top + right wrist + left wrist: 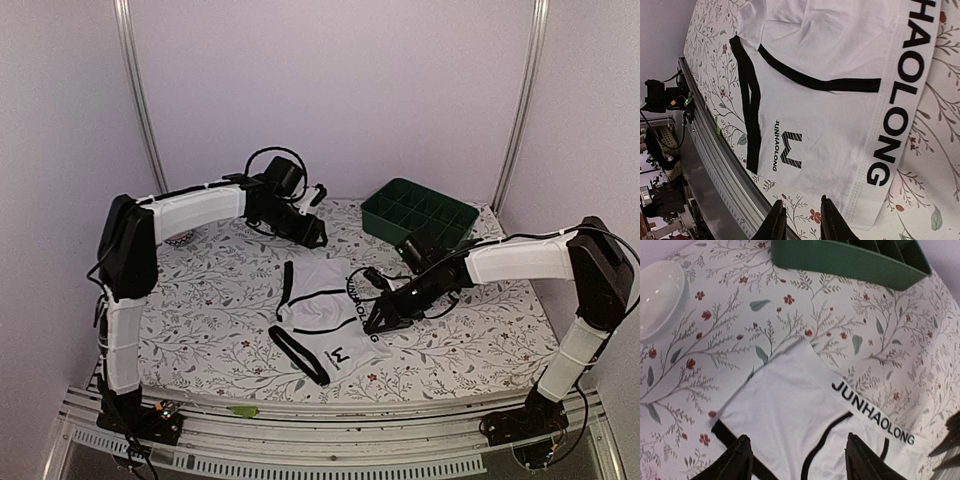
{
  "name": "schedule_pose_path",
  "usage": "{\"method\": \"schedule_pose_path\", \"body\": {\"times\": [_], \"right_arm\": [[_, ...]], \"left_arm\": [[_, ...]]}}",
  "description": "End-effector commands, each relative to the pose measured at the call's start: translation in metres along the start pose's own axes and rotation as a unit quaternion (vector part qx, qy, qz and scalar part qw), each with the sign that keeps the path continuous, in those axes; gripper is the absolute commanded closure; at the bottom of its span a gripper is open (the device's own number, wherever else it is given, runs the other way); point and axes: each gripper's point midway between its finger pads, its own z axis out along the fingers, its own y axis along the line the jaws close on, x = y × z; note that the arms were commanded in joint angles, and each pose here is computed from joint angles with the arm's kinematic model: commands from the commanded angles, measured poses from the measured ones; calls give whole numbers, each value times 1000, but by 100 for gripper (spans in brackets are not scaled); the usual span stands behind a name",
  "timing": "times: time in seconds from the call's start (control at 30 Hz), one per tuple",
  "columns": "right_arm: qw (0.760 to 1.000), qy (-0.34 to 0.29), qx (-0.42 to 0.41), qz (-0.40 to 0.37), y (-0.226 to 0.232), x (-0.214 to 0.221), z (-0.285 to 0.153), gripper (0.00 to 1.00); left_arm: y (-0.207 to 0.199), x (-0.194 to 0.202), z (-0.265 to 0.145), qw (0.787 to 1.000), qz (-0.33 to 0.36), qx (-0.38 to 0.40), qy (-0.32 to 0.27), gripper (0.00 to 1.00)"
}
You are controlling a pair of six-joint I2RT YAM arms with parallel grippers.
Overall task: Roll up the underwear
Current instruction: Adjust the underwear at the center of the board.
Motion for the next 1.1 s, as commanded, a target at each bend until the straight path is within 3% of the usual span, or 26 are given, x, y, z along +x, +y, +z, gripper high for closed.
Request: {"method": "schedule_pose_path", "body": {"times": [0.0,0.17,0.43,0.67,0.8,1.07], "right_arm": [[999,21,19,-41,9,7,15,75],[998,48,40,-26,-6,13,42,75],[992,110,42,-45,-1,47,80,75],[991,120,-16,-55,35,58,87,74],[993,95,-15,-61,44,51,74,68],[997,64,4,-41,41,60,50,67]], "left_arm": [[-24,60,-47,998,-1,53,36,36],[-59,130,-87,993,0,106,55,40],[-83,206,-102,986,5,130,107,43],[-100,237,-102,978,-14,158,138,43],[-104,244,-98,976,-48,161,141,41],[-120,253,-84,969,-65,175,165,44]]}}
